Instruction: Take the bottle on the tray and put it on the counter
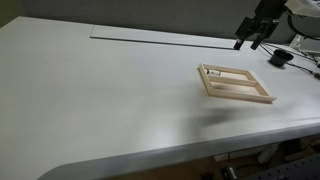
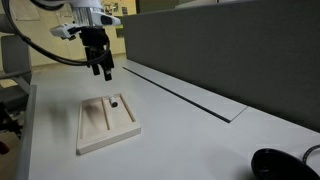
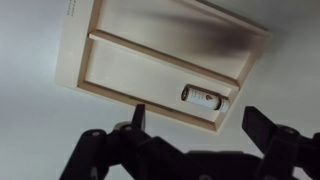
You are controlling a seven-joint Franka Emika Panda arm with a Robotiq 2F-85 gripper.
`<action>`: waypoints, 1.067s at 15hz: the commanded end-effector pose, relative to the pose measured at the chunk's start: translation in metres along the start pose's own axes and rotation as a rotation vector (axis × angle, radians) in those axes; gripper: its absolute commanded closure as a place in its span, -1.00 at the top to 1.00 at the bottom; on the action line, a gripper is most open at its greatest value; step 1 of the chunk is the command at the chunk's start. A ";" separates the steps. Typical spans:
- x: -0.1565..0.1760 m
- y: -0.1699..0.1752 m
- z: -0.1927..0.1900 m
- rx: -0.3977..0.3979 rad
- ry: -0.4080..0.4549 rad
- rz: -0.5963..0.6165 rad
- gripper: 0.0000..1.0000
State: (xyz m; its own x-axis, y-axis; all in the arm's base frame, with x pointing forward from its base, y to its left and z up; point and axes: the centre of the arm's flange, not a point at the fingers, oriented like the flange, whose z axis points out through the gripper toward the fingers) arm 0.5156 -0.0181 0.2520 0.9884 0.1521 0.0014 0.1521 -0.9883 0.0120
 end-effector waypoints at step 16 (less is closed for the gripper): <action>0.099 -0.072 0.130 -0.002 -0.053 -0.625 1.00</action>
State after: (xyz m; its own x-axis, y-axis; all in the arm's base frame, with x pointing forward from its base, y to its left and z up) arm 0.5968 0.0512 0.1432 0.8024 0.5966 -0.0143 0.5968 -0.8020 0.0264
